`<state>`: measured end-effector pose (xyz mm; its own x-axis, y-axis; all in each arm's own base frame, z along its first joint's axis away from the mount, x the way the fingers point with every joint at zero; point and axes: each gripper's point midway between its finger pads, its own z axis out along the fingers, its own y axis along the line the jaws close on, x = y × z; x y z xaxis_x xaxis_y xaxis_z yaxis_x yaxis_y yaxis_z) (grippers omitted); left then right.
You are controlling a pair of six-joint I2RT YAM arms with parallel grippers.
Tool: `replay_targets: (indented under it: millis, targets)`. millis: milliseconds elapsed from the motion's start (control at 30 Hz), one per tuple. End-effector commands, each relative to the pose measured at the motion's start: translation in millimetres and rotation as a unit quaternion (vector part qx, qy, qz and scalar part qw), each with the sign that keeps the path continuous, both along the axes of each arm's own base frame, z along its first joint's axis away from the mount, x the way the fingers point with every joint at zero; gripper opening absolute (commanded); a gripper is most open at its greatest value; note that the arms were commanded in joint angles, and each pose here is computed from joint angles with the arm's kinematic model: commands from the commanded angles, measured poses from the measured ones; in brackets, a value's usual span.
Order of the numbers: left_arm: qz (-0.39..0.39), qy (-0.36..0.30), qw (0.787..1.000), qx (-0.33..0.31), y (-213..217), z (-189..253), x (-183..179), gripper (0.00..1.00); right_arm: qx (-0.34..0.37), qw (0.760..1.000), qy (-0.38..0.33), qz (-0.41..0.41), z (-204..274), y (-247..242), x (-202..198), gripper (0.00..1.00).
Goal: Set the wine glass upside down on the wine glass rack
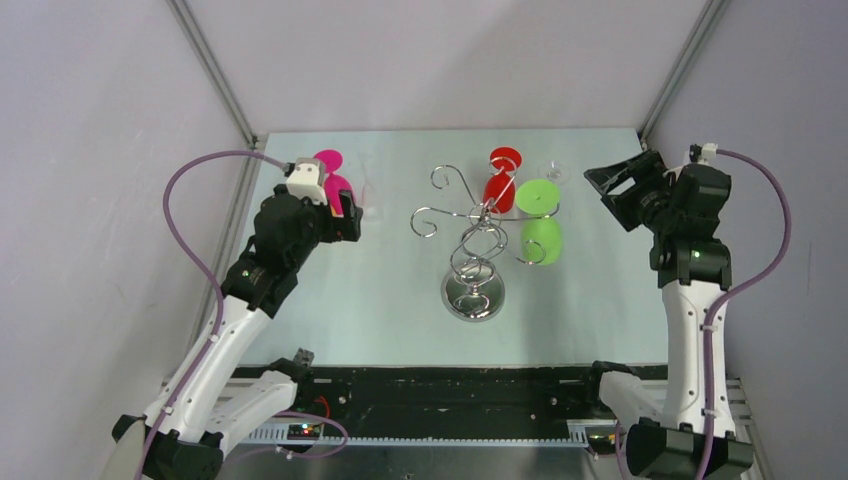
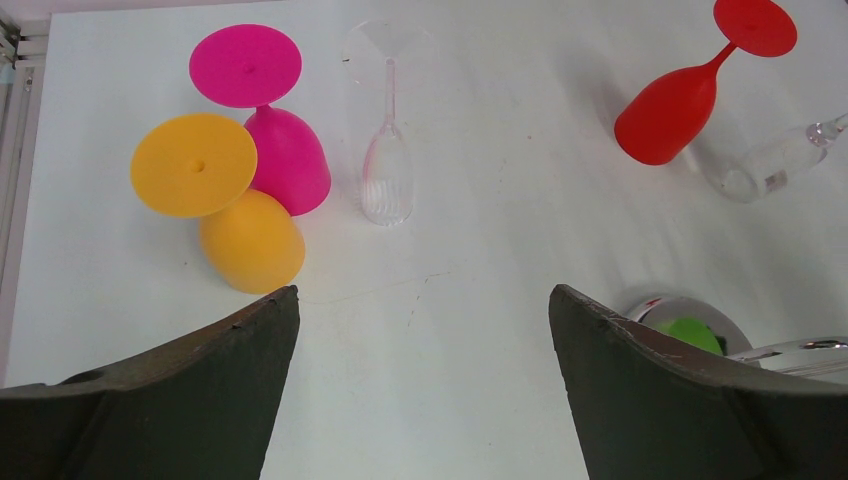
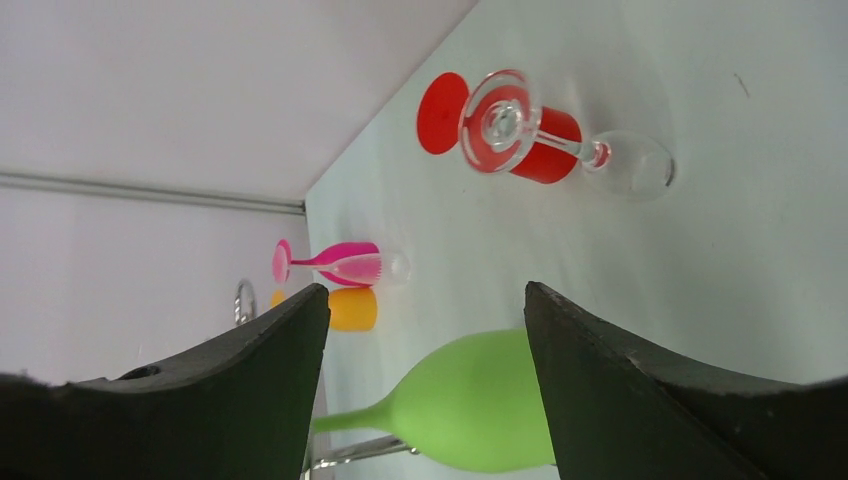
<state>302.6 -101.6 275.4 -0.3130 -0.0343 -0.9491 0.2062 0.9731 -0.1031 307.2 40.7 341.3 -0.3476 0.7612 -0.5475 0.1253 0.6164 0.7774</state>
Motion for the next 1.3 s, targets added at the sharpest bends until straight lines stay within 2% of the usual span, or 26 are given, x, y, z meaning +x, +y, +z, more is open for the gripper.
replay_targets:
  millis: [0,233,467,667,1167,1267]
  targets:
    - [-0.002,-0.015,1.000,0.001,-1.0,6.1,1.2,1.00,0.015,1.000,0.021,-0.015,-20.0,-10.0,20.8,0.73]
    - [-0.005,-0.015,1.000,-0.002,-2.3,6.7,0.8,1.00,0.052,0.996,0.064,-0.020,-66.7,-14.8,67.9,0.63]
    - [-0.001,-0.010,1.000,0.004,-1.3,3.1,3.3,1.00,0.074,0.995,0.072,0.007,-96.2,-10.0,104.1,0.66]
    - [-0.001,-0.008,1.000,0.006,-1.5,2.0,4.6,1.00,0.092,0.994,0.054,0.018,-103.6,-5.8,114.9,0.66]
    - [-0.003,-0.008,1.000,0.006,-2.3,2.0,4.6,1.00,0.138,0.988,0.039,0.053,-112.7,12.5,139.6,0.44]
    - [-0.004,-0.005,1.000,0.006,-2.9,1.0,5.2,1.00,0.141,0.988,0.039,0.058,-114.2,15.0,141.6,0.33]
